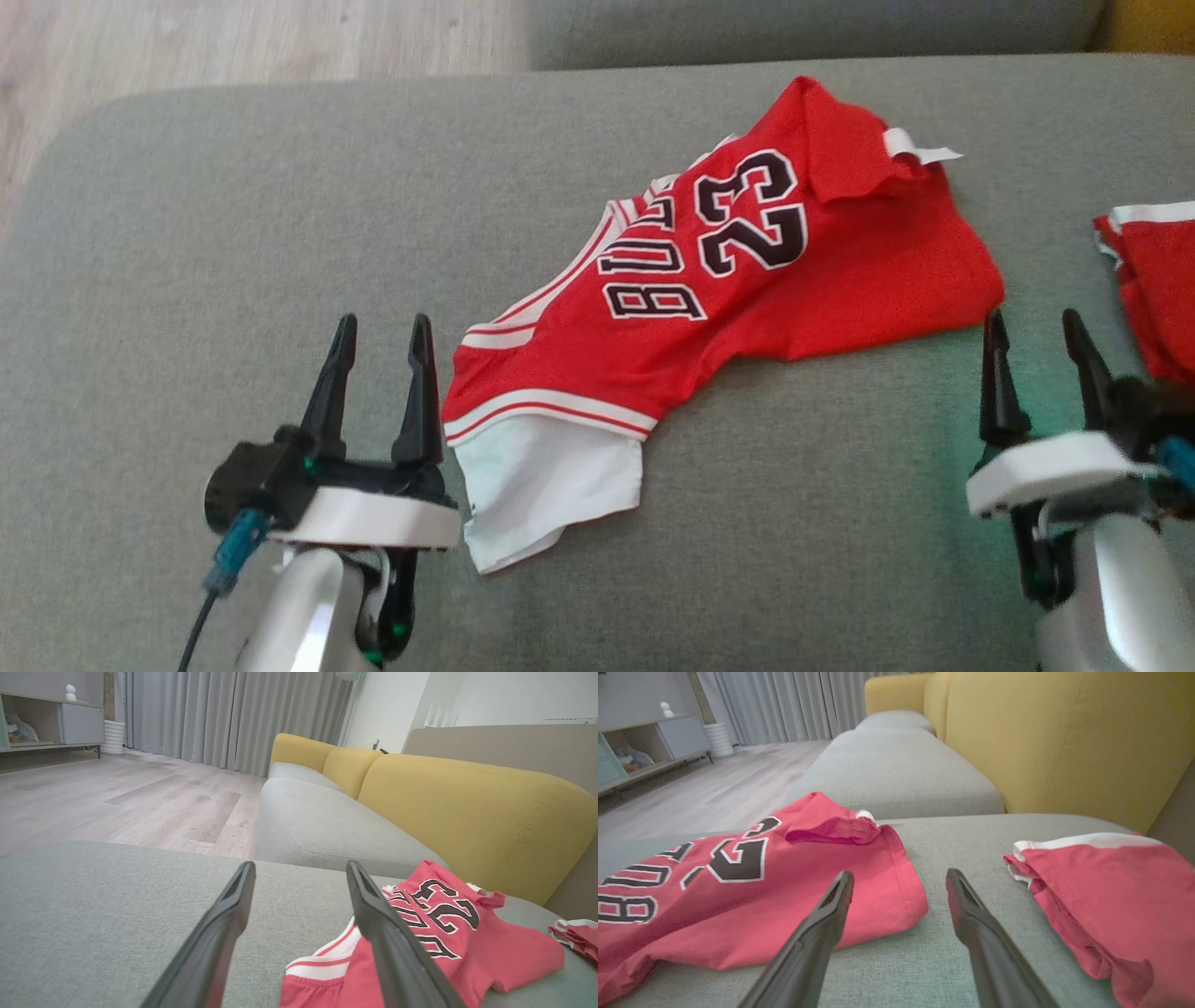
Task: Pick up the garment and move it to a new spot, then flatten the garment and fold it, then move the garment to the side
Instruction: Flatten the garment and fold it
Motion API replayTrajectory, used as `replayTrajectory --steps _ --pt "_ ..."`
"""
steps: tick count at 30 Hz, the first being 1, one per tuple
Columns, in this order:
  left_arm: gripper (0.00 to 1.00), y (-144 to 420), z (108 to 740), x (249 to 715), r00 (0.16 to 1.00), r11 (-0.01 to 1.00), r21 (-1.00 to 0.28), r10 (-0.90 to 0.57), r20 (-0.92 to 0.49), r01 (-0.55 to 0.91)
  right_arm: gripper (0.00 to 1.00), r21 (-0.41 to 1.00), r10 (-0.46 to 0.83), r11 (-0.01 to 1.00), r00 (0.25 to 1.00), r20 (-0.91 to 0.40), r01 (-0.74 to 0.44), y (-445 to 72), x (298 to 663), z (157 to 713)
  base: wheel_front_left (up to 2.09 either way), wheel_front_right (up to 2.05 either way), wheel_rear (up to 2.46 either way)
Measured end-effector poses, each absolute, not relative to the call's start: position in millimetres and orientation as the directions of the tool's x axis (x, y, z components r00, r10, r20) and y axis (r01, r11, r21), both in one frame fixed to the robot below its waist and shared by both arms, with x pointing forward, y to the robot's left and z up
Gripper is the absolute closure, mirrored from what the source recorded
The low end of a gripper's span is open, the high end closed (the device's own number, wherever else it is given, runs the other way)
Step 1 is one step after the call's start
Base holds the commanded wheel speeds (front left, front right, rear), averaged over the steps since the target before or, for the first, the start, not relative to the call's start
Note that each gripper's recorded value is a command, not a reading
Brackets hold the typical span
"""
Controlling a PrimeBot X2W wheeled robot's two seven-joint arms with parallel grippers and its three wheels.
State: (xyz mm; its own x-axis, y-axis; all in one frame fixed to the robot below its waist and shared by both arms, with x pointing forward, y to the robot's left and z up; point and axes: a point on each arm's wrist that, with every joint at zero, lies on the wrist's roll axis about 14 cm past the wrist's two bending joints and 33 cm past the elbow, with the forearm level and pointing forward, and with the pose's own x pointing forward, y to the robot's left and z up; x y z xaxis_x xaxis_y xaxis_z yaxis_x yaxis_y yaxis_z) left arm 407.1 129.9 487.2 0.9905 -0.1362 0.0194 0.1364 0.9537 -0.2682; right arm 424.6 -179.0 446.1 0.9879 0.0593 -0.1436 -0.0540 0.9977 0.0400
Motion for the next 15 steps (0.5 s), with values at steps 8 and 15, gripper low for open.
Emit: replayTrajectory --steps 8,15 --pt "0.00 142 485 419 0.994 0.960 -0.257 -0.107 0.014 0.107 0.00 0.045 0.049 0.998 0.948 -0.314 -0.037 -177 453 406 0.00 0.00 0.00" --pt "0.00 153 475 417 0.997 0.965 -0.252 -0.078 -0.017 0.071 0.00 0.019 0.022 1.000 0.905 -0.426 -0.015 -180 462 374 0.00 0.00 0.00"
